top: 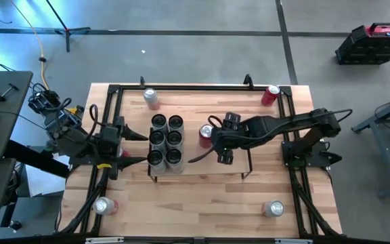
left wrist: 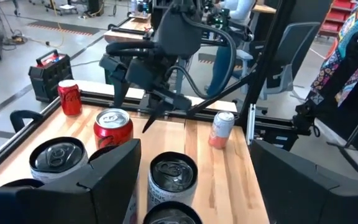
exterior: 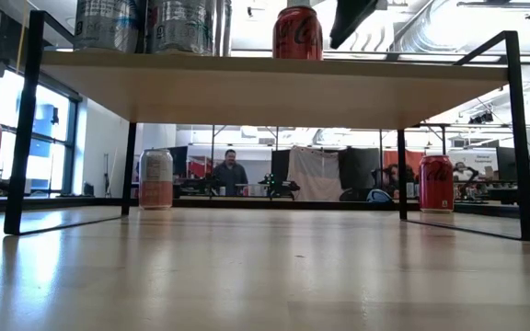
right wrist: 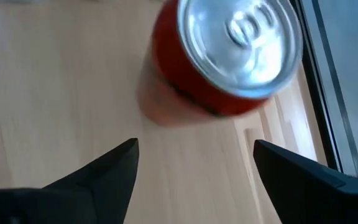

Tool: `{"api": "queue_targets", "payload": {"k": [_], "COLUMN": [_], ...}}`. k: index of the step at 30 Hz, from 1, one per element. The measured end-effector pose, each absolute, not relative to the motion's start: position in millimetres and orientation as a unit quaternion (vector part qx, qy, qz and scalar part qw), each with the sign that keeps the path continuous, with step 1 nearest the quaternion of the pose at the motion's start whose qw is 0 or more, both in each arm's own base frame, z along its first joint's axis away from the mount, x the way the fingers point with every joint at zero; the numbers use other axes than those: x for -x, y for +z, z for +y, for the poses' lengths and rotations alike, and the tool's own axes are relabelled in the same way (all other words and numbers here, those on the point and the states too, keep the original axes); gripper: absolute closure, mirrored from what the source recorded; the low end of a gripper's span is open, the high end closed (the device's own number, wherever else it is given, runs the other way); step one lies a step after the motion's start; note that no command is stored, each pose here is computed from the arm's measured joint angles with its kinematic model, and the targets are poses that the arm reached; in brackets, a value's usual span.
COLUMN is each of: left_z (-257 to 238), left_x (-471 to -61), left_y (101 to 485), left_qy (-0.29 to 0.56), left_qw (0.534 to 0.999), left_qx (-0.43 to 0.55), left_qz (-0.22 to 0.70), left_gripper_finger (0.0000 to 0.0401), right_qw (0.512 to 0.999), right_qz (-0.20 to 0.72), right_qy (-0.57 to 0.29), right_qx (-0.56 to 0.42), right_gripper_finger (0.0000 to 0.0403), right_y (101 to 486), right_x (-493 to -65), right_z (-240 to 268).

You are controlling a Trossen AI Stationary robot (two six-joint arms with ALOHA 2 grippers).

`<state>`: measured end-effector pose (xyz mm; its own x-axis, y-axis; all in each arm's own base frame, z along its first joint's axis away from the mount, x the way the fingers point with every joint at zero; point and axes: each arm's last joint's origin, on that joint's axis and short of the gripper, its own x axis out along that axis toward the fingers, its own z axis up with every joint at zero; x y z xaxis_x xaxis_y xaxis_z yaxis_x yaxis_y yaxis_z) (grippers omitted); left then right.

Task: Place canned beverage on shelf
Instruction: Put the bottom right red soda can on the shelf

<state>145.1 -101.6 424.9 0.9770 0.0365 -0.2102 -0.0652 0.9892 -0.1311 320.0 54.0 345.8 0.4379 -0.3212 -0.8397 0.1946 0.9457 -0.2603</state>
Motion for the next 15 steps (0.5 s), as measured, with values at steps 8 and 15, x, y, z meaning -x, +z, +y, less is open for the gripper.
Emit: {"api": "queue_targets", "payload": {"k": [8,15], "left_z": [-104.6,-106.9], "left_x": [-149.1,-151.6], "left_y": [422.4,420.6], "left_qy": [0.033,0.033], "left_qw": [0.992,0.991], "left_qx": [0.063,0.058], "left_qz": [0.108,0.112], "left_gripper_finger": [0.0107,0.0107], "right_qw": [0.856,0.865], "right_qz": [0.492,0.476], "right_qy": [-0.142,-0.144], "right_qx": [0.072,0.069], "right_gripper_finger": [0.0152,0.0185], "right_y": [344.9,346.9], "right_x": [-324.9,-329.1], "right_z": [54.9,51.0]}}
